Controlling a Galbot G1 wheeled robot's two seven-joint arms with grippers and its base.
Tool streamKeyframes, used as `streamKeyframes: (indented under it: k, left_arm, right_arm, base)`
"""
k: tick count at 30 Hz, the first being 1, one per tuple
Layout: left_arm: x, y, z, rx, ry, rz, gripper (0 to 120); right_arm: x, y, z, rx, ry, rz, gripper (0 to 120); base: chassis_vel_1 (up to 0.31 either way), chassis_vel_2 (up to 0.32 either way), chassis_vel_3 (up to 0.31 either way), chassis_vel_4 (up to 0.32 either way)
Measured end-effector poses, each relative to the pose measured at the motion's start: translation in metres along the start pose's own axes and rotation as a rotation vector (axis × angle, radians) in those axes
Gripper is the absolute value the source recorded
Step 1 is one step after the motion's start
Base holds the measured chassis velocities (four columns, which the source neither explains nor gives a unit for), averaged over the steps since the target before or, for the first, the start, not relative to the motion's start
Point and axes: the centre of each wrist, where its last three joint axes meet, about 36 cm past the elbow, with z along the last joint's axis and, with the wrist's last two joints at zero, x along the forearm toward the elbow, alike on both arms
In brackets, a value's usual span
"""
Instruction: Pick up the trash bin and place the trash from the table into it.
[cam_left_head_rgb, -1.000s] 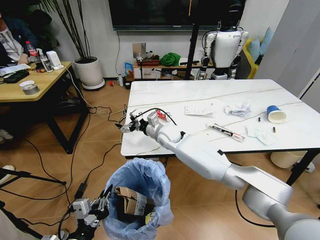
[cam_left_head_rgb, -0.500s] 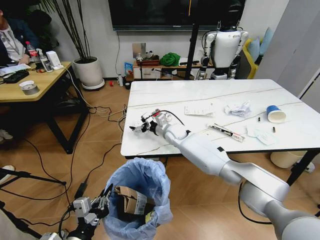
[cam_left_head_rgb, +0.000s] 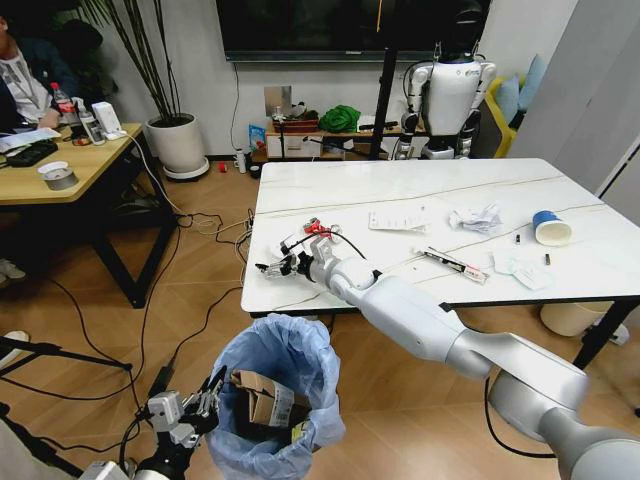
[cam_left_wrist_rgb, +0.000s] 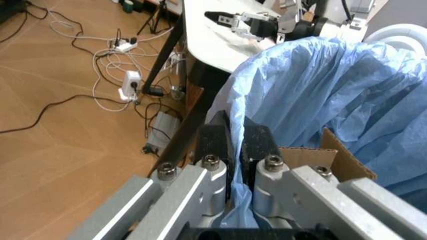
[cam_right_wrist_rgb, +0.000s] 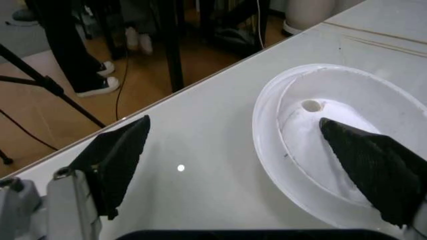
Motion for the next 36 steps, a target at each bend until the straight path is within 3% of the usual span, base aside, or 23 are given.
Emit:
streamKeyframes:
  k: [6,12,17,18,24,29,36]
  left_arm:
    - [0.0,0.0,0.0,0.001,0.0,0.001,0]
    - [0.0,0.0,0.0,0.002,-0.001,0.002,0]
    - [-0.001,0.0,0.0,0.004,-0.002,0.002,0]
    - [-0.001,0.0,0.0,0.004,-0.002,0.002,0]
    - [-0.002,0.0,0.0,0.005,-0.005,0.003,0]
    - [-0.002,0.0,0.0,0.009,-0.006,0.004,0]
    - [-0.004,-0.004,0.004,0.017,-0.001,0.013,0]
  right_arm:
    - [0.001,-0.008,0.001,0.006,0.011,0.013,84]
    - [0.004,-0.012,0.001,0.006,0.012,0.02,55]
    - [0.005,-0.012,0.001,0.007,0.012,0.019,43]
    - [0.005,-0.012,0.001,0.008,0.012,0.018,34]
    - [0.005,-0.009,0.001,0.02,0.017,0.009,13]
    - [0.004,-0.006,-0.001,0.027,0.017,-0.001,1]
    - [0.011,-0.009,-0.009,0.025,0.001,-0.008,0]
  base:
    - [0.0,0.0,0.0,0.0]
    - [0.0,0.0,0.0,0.0]
    - [0.0,0.0,0.0,0.0]
    - [0.0,0.0,0.0,0.0]
    - [0.0,0.0,0.0,0.0]
    - [0.0,0.0,0.0,0.0]
    - [0.0,0.0,0.0,0.0]
